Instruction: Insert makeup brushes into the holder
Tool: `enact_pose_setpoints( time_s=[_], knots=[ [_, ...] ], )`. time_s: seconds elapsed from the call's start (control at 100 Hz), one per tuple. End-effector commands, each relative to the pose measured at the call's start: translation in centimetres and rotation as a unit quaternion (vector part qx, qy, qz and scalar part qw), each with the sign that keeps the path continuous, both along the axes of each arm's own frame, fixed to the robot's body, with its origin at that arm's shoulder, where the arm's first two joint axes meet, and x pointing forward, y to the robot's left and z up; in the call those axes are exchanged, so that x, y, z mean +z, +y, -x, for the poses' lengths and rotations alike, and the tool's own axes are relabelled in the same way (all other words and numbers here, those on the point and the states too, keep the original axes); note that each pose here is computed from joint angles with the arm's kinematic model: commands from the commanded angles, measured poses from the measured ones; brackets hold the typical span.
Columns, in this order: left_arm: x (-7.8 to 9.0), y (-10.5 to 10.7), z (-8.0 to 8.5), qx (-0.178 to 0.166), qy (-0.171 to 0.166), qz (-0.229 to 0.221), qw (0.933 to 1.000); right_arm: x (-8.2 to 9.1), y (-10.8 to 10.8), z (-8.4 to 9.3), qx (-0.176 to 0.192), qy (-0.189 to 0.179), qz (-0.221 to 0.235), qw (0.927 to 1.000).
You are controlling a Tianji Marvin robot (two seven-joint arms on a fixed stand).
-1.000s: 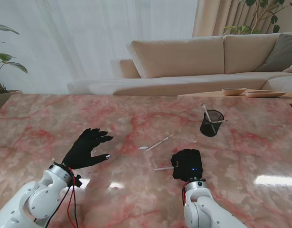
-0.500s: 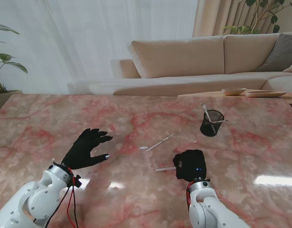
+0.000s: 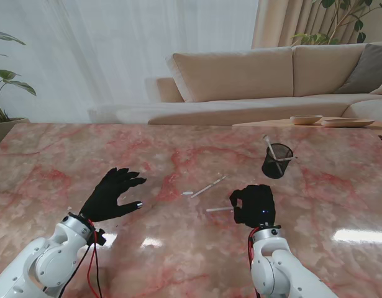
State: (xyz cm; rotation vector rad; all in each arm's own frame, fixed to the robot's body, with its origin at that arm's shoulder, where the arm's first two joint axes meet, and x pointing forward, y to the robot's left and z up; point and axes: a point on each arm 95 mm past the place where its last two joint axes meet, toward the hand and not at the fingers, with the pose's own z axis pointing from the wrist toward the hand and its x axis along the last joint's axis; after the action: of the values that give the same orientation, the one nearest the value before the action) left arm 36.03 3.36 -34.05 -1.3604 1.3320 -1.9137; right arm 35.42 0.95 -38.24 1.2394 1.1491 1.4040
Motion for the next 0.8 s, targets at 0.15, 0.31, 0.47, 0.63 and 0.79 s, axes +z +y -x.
enact_pose_setpoints(
  time_s=[0.15, 0.31, 0.47, 0.63, 0.79],
  knots=[
    [-0.2, 0.0, 0.2, 0.003, 0.001, 0.003, 1.0, 2.6, -1.3, -1.0, -0.003, -0.026, 0.015, 0.9996],
    [-0.3, 0.0, 0.2, 0.004, 0.001, 0.004, 1.0, 4.0, -2.5, -2.0, -0.005, -0.041, 0.034, 0.9986],
    [-0.5, 0.0, 0.1, 0.006, 0.005, 0.004, 1.0, 5.6, -4.1, -3.2, -0.017, -0.056, 0.05, 0.997],
    [-0.8, 0.2, 0.0, 0.01, 0.009, 0.004, 0.9999, 7.9, -6.0, -4.6, -0.028, -0.077, 0.073, 0.994],
    [-1.1, 0.3, -0.1, 0.016, 0.012, 0.005, 0.9998, 9.8, -7.9, -6.1, -0.045, -0.09, 0.093, 0.9906]
  ],
)
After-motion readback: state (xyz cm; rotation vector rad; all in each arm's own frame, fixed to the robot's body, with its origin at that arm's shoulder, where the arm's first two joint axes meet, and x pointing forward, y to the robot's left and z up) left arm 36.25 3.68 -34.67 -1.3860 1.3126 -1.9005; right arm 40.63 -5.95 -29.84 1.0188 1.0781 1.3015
